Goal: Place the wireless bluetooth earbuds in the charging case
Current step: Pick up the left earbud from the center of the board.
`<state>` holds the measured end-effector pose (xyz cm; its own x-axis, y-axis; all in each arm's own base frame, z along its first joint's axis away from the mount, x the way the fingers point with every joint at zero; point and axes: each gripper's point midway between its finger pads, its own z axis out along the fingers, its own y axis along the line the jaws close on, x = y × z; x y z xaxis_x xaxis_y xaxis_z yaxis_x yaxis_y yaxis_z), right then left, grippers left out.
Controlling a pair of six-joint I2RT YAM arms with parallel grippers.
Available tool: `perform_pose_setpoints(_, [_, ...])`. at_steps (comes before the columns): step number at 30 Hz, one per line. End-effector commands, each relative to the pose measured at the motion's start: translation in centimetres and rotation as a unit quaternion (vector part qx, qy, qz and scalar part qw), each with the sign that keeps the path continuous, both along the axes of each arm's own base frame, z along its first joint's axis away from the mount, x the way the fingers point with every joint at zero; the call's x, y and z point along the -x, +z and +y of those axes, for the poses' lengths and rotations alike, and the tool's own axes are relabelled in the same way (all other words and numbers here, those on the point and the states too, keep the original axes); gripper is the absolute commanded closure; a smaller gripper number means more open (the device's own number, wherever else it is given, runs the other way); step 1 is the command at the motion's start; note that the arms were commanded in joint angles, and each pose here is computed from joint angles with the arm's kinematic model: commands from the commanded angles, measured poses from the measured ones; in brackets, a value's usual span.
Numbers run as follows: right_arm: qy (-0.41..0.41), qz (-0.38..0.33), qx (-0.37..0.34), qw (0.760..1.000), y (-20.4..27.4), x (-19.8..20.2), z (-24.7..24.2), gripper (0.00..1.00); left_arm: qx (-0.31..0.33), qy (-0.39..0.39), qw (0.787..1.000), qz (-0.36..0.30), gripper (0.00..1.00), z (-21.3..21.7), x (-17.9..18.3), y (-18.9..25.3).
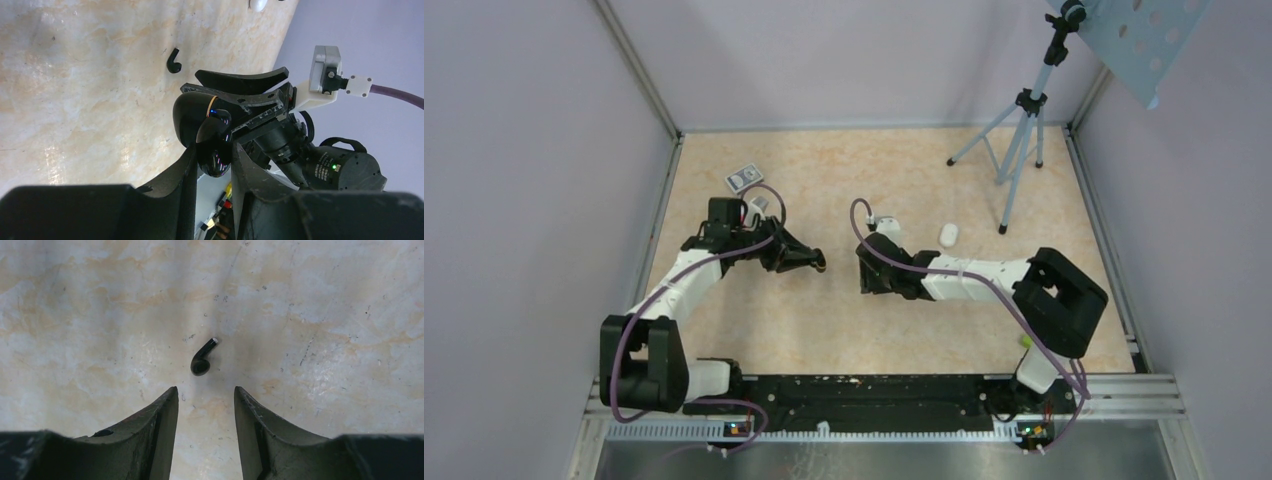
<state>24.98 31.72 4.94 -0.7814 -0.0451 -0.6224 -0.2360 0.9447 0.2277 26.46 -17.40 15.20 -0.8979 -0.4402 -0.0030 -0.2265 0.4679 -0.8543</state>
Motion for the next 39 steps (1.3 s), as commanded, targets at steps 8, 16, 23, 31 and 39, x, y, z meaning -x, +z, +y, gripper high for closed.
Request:
perform_pose_setpoints(8, [-0.027,-0.017,-0.032,0.999,0.6,-1.9,2.6,0.64,0.003,-0.009,1.000,-0.023,1.00,0.0,0.4,0.6])
perform_pose_setpoints(16, [-0.016,0.009,-0.069,0.997,0.9,-1.1,4.2,0.65,0.005,-0.008,1.000,-0.026,1.00,0.0,0.6,0.7])
perform_pose_setpoints(23, [0.022,0.025,-0.129,0.991,1.0,-0.7,7.1,0.64,-0.002,-0.002,1.000,-0.031,1.00,0.4,0.6,0.9])
perform_pose_setpoints(31, [0.095,-0.039,-0.178,0.979,5.2,-2.1,8.5,0.64,-0.005,0.005,0.999,-0.036,1.00,1.1,0.8,1.1])
perform_pose_setpoints(39, [0.187,-0.111,-0.010,0.976,5.6,-2.5,4.1,0.64,-0.004,0.012,0.999,-0.037,1.00,1.6,0.8,1.1])
